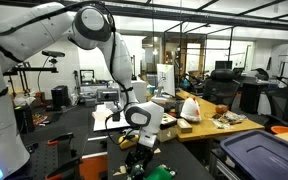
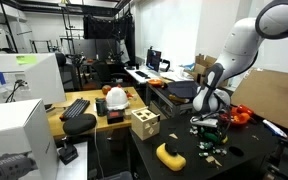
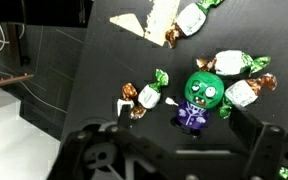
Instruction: Put one of the candies in the orange bowl
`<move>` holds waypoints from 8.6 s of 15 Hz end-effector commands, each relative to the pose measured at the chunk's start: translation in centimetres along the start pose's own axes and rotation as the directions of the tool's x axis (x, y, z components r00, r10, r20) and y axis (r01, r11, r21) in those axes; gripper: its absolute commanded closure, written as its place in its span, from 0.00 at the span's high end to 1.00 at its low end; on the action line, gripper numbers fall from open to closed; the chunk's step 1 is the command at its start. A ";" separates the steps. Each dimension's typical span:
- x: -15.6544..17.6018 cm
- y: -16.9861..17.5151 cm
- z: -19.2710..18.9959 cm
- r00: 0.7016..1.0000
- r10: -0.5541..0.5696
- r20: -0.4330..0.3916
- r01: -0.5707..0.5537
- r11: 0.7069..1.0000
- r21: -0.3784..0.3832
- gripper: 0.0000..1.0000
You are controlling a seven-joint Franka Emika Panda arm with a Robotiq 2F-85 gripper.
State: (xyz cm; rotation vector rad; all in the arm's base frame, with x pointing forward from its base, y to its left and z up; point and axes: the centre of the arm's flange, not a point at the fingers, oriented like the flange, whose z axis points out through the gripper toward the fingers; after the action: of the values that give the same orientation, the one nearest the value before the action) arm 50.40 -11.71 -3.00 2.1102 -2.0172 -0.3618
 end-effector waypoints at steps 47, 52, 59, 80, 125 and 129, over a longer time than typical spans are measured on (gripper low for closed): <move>14.8 5.2 -12.7 0.780 0.615 0.113 -0.601 0.688 0.408 0.14; 19.1 6.3 -12.7 0.721 0.688 0.084 -0.653 0.634 0.415 0.14; 24.1 7.8 -11.9 0.614 0.787 0.054 -0.734 0.545 0.404 0.14; 30.0 5.6 -11.3 0.468 0.883 -0.039 -0.768 0.428 0.476 0.14; -1.4 10.3 -23.6 0.438 -0.858 -0.268 0.857 0.488 -0.164 1.00; -2.4 11.0 -24.4 0.226 -0.941 -0.252 0.918 0.293 -0.268 1.00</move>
State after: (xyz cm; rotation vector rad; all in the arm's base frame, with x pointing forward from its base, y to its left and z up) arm 48.99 -11.02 21.79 2.8115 -0.4622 -0.1124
